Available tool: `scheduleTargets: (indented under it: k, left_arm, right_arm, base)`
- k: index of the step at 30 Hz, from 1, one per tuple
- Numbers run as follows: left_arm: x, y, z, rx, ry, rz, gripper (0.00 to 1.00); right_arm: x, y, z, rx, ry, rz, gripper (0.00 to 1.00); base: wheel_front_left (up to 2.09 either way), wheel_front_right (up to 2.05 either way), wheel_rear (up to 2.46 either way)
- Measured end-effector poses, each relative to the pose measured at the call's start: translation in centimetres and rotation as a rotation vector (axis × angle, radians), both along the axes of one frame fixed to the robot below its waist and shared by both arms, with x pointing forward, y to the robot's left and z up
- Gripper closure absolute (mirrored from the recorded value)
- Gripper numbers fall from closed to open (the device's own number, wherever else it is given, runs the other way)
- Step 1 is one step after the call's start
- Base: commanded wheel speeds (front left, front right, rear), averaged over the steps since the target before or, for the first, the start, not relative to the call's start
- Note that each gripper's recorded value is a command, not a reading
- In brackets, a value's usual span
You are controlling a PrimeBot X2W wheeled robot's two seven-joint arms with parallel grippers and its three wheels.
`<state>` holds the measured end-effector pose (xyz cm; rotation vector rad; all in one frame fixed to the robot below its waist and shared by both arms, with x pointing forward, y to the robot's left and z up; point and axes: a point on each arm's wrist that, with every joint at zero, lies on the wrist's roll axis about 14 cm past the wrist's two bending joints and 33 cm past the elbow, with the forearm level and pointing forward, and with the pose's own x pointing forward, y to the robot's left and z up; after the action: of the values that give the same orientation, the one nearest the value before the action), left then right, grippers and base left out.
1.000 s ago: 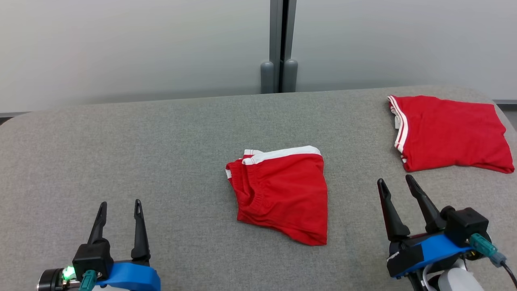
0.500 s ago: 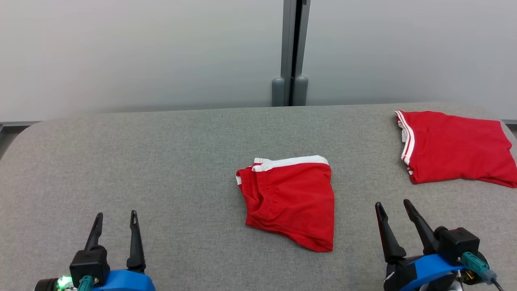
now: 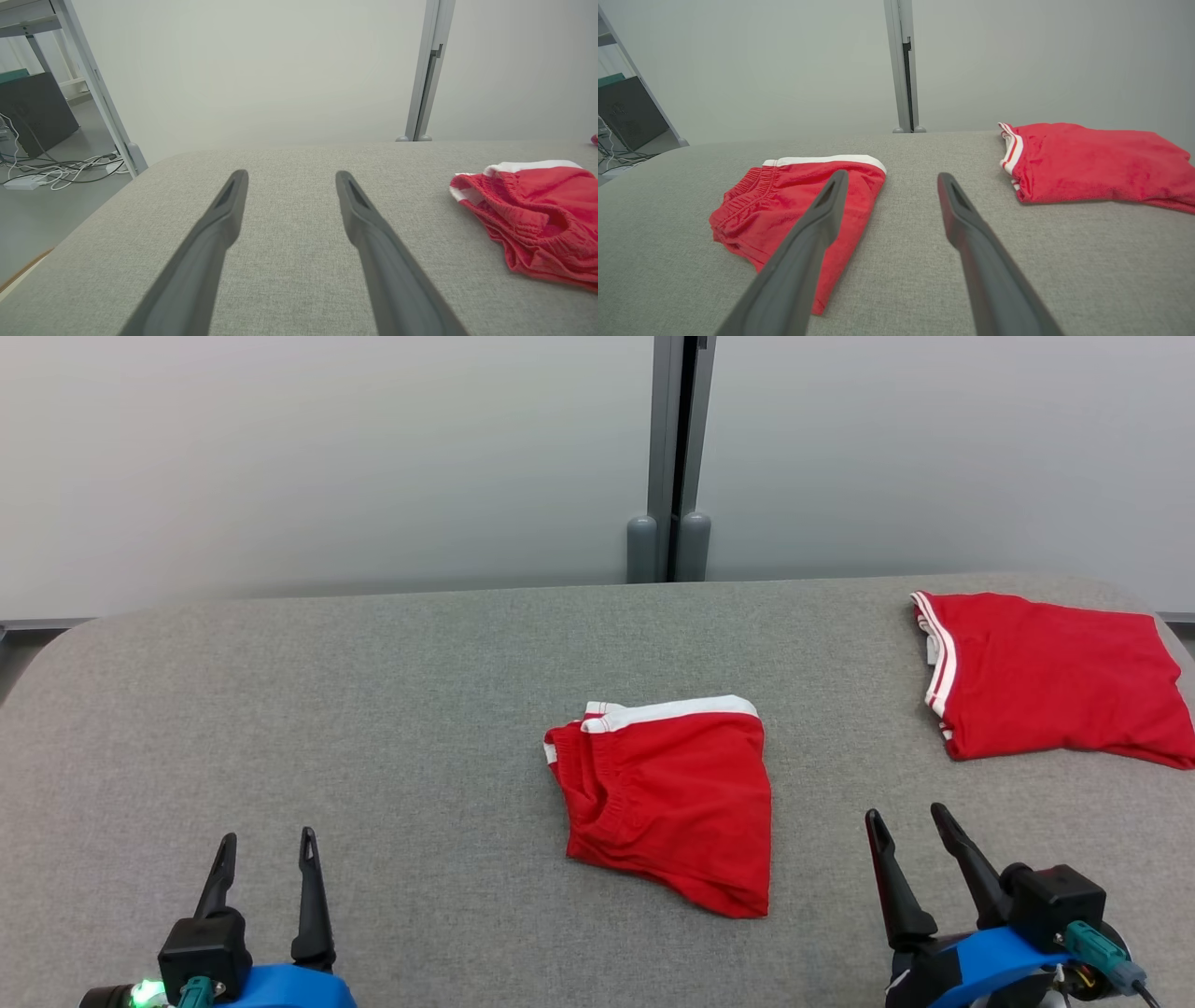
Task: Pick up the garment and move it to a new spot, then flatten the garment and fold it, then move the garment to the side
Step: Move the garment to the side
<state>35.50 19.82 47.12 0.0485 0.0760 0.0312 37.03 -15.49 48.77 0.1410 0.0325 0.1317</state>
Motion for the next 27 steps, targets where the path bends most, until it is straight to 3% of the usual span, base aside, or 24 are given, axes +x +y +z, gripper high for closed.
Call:
scheduleTargets:
  k: [21, 27]
  left_arm:
    - [0.1, 0.1, -0.2, -0.003, 0.008, 0.004, 0.00]
    - [0.7, -0.1, -0.6, -0.010, 0.017, 0.000, 0.00]
  right_arm:
    - [0.1, 0.3, -0.3, -0.002, 0.013, 0.008, 0.00]
    - [3.0, 2.1, 2.3, -0.031, -0.059, 0.076, 0.00]
  base:
    - [0.00, 0.00, 0.00]
    - [0.00, 0.00, 0.00]
